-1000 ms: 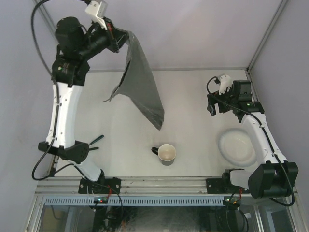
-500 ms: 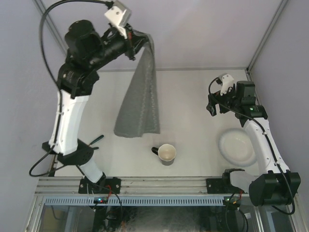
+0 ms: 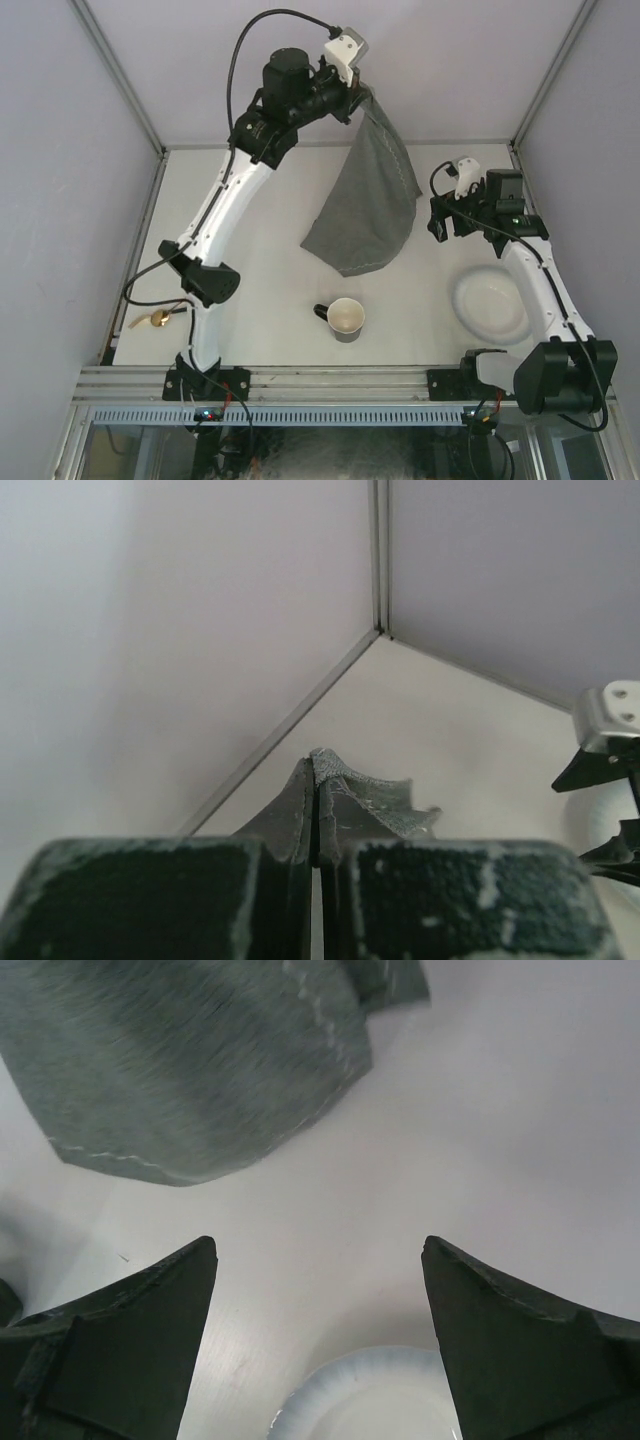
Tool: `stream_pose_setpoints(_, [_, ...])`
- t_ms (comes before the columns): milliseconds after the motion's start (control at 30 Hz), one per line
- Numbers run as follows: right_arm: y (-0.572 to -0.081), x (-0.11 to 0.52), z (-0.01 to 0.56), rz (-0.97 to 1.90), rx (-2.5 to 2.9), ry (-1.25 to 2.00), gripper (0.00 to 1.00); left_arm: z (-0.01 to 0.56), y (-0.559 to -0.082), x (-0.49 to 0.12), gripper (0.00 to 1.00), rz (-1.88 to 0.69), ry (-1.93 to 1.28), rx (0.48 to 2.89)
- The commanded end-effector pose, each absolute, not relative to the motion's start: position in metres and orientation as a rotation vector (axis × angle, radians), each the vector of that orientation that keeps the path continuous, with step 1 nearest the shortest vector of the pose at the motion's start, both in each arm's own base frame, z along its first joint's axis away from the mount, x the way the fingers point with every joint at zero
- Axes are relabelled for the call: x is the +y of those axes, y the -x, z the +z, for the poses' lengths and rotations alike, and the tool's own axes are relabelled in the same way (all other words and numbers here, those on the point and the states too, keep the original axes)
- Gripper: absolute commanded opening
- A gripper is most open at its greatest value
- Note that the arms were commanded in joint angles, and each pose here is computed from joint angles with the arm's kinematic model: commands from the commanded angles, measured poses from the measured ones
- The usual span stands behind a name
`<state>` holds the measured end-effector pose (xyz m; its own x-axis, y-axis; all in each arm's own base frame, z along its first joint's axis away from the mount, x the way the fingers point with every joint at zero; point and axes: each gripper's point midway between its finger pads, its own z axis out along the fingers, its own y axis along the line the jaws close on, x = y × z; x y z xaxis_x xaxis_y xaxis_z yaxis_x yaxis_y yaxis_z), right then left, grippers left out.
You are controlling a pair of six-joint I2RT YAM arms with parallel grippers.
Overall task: Set the dinner table for one person
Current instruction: Flatten out the napkin at the center of the board.
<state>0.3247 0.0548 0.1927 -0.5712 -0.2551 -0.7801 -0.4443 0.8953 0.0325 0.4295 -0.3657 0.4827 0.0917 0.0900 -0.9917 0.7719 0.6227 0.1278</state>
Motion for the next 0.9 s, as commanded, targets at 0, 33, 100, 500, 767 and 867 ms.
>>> stream_pose_setpoints(0, [-0.334, 0.062, 0.19, 0.31, 2.19, 0.514, 0.84, 0.496, -0.45, -0.336, 0.0, -0.641, -0.706, 1.394])
stream_pose_setpoints(33, [-0.335, 0.065, 0.188, 0.31, 2.192, 0.522, 0.84, 0.482, -0.455, -0.33, 0.0, -0.675, -0.696, 1.441])
stream_pose_setpoints(100, [-0.338, 0.072, 0.184, 0.299, 2.199, 0.553, 0.84, 0.453, -0.466, -0.307, 0.0, -0.726, -0.661, 1.54])
stream_pose_setpoints(500, [-0.387, 0.104, 0.179, 0.284, 2.233, 0.648, 0.83, 0.299, -0.387, -0.228, 0.0, -0.865, -0.656, 1.954])
stream_pose_setpoints(767, [-0.424, 0.122, 0.181, 0.27, 2.215, 0.665, 0.84, 0.229, -0.309, -0.17, 0.0, -0.846, -0.664, 2.167])
stream_pose_setpoints(867, [-0.45, 0.134, 0.179, 0.287, 2.205, 0.649, 0.84, 0.204, -0.289, -0.154, 0.0, -0.807, -0.691, 2.218])
